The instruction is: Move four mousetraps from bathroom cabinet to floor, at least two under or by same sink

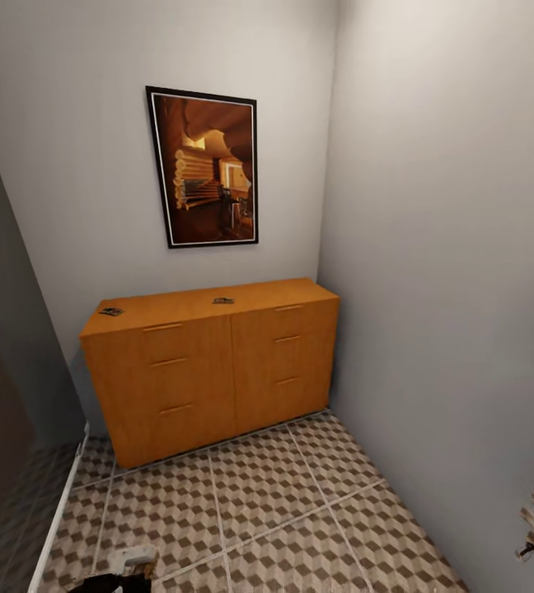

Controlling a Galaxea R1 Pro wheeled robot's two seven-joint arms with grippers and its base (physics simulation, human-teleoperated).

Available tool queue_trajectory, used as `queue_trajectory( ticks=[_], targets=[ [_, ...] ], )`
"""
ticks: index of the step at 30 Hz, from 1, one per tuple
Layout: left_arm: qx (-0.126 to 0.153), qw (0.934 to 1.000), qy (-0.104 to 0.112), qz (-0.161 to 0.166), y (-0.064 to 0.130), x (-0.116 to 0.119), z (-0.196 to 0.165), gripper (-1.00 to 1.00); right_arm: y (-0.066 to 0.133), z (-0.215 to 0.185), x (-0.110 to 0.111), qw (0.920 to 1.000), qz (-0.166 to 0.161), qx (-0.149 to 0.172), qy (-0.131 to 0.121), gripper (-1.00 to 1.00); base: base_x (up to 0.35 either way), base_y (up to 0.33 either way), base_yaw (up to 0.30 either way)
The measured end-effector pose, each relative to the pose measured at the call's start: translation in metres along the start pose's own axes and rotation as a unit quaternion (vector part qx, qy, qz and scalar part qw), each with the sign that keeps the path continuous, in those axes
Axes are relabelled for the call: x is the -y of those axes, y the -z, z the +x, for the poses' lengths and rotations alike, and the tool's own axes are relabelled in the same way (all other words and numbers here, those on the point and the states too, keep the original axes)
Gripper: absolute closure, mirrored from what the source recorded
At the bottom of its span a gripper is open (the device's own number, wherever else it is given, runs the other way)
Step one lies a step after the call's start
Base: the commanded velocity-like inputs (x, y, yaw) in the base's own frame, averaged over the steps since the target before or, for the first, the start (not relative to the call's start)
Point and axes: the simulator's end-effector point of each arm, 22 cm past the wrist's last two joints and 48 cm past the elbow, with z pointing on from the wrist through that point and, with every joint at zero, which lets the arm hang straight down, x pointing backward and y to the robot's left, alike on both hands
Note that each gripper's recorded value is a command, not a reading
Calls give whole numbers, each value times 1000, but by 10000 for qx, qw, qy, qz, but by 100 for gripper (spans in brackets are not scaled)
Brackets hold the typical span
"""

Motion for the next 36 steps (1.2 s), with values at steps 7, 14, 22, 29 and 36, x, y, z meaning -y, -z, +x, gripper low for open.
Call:
queue_trajectory(
  ticks=[7,14,22,29,36],
  targets=[
    [-190,9997,100,-87,-3,-14,69,100,-1,8,0,10000,6,-18,0,100,-324,-105,0],
    [-130,9990,406,-150,-3,-22,81,100,-1,8,1,10000,15,-23,-5,100,-333,-71,0],
    [19,9988,459,-158,-3,-22,81,100,-1,8,0,10000,9,-29,-4,100,-335,-8,0],
    [51,9988,462,-158,-3,-22,81,100,-1,8,0,10000,10,-20,-28,100,-335,0,-12],
    [58,9989,451,-150,-3,-21,81,100,0,9,-1,10000,11,-48,-59,100,-335,0,-210]
  ],
)
